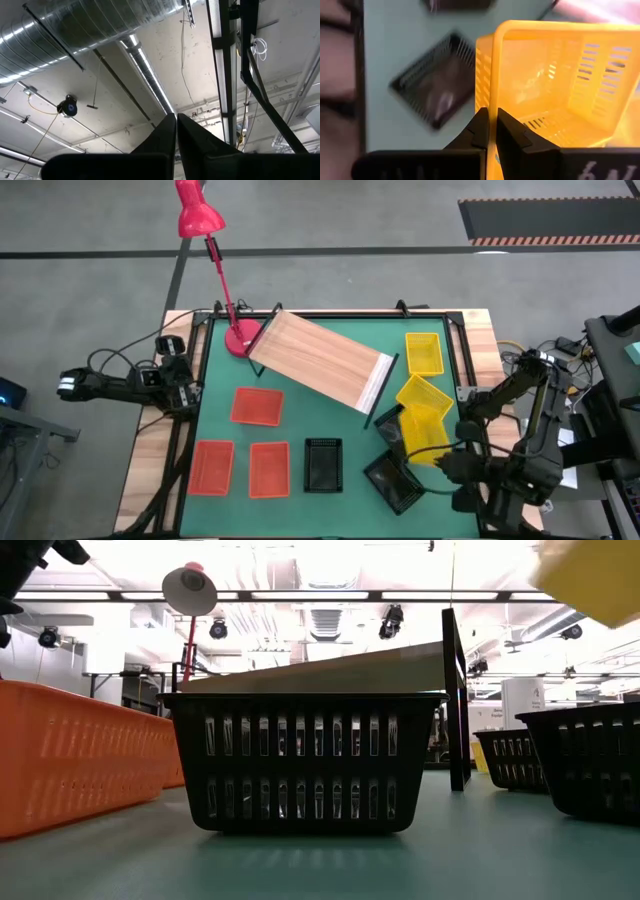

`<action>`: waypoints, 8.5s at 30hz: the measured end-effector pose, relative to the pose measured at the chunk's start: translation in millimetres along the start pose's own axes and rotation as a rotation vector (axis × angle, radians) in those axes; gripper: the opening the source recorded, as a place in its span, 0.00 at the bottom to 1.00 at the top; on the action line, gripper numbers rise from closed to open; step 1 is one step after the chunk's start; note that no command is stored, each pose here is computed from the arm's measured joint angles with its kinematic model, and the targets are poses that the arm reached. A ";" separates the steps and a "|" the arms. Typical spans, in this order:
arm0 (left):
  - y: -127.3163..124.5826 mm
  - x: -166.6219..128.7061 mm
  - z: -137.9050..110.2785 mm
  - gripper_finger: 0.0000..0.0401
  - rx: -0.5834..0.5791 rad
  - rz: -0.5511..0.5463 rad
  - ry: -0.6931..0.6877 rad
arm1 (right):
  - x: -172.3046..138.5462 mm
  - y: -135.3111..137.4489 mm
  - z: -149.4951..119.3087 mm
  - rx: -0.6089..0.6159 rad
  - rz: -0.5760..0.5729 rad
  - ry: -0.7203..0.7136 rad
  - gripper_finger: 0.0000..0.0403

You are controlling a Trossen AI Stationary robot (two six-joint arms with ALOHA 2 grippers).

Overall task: Stack baskets on shelf by color
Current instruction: Put the bottom yellow bin on the shelf

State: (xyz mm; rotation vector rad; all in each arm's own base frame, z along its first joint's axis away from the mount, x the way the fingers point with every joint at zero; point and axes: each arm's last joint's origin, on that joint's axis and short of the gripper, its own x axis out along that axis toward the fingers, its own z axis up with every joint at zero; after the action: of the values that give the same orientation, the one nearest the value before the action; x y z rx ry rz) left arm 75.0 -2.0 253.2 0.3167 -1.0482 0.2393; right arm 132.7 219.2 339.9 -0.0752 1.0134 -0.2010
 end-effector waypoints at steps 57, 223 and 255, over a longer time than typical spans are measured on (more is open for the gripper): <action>-1.7 0.5 -3.6 0.00 0.001 -0.010 0.023 | 160.6 -145.2 193.4 -0.199 -0.161 -0.019 0.02; -1.7 0.4 -3.7 0.00 0.001 -0.011 0.023 | 232.6 -242.2 216.5 -0.216 0.064 -0.303 0.02; -1.7 0.4 -3.6 0.00 0.002 -0.011 0.023 | 246.8 -264.3 216.4 -0.174 -0.007 -0.419 0.02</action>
State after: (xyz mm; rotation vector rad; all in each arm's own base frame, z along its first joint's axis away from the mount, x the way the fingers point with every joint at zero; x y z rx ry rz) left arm 78.7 -2.2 251.6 0.3203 -1.0236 0.2339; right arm 407.8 -96.0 289.2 -0.2679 0.6109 -0.0966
